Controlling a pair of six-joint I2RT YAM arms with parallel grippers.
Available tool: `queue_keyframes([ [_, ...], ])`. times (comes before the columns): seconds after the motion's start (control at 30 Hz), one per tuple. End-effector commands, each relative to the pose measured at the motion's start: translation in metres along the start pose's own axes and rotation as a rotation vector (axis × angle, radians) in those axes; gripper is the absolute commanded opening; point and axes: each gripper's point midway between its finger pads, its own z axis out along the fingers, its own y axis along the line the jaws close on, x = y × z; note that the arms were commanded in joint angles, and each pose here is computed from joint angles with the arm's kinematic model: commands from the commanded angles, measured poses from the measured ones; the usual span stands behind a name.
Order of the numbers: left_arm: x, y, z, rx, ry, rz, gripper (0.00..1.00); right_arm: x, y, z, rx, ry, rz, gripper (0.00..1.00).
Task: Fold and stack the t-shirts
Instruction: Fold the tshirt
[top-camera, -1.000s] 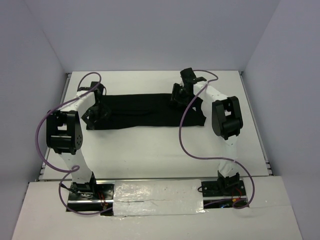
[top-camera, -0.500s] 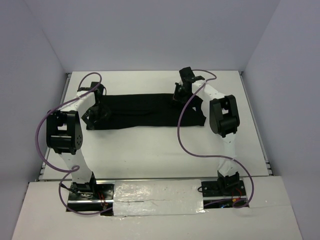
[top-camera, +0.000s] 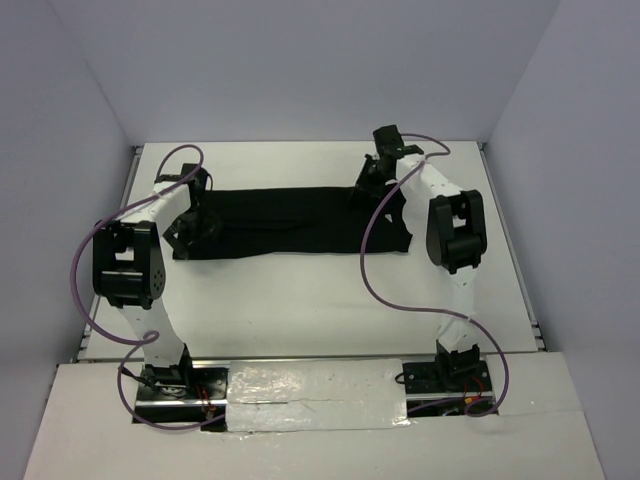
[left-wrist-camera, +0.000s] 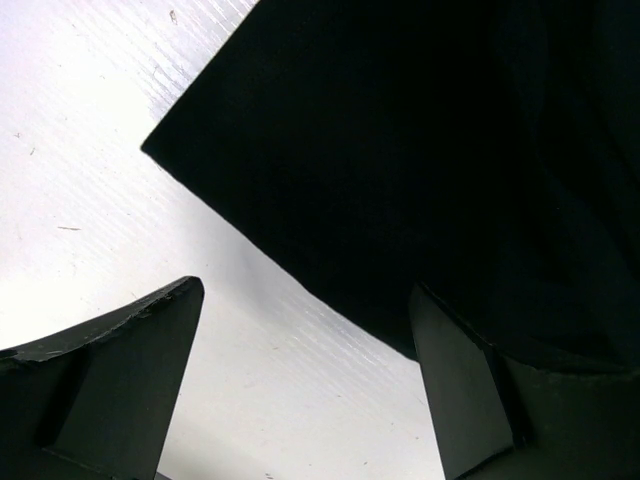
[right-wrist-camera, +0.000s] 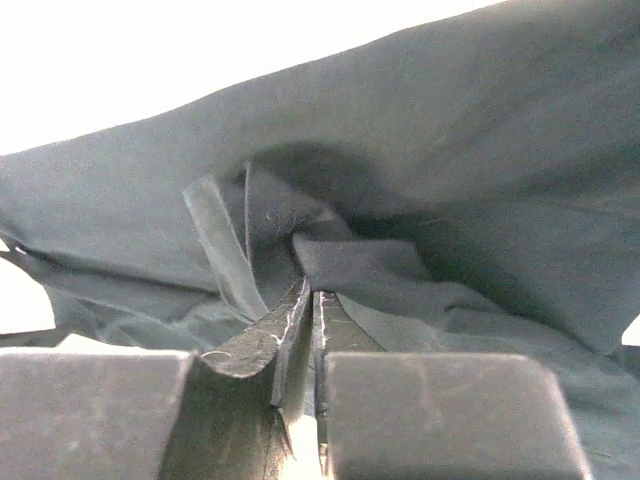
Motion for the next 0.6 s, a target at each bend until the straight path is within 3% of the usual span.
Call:
queue_keyframes([
  [0.0, -0.003, -0.004, -0.006, 0.011, -0.010, 0.012, 0.98, -0.030, 0.004, -0.012, -0.031, -0.053, 0.069, 0.15],
  [0.13, -0.005, -0.003, -0.007, 0.008, -0.016, 0.015, 0.98, -0.047, -0.012, -0.009, -0.045, -0.088, 0.169, 0.34],
  [0.3, -0.006, -0.002, -0.007, 0.002, -0.016, 0.015, 0.98, -0.078, 0.005, -0.025, -0.105, -0.147, 0.109, 0.39],
  [0.43, -0.010, 0.003, -0.013, -0.020, -0.044, -0.021, 0.99, -0.064, 0.023, -0.053, -0.130, -0.213, -0.064, 0.43],
  [0.47, -0.012, 0.009, -0.019, -0.031, -0.056, -0.033, 0.99, -0.047, 0.000, -0.046, -0.062, -0.200, -0.055, 0.46],
  [0.5, -0.014, 0.014, -0.023, -0.052, -0.072, -0.053, 0.99, -0.046, 0.004, -0.066, -0.071, -0.238, -0.069, 0.51],
  [0.57, -0.025, 0.025, -0.033, -0.092, -0.129, -0.110, 1.00, -0.015, -0.028, -0.061, 0.010, -0.181, -0.041, 0.54],
])
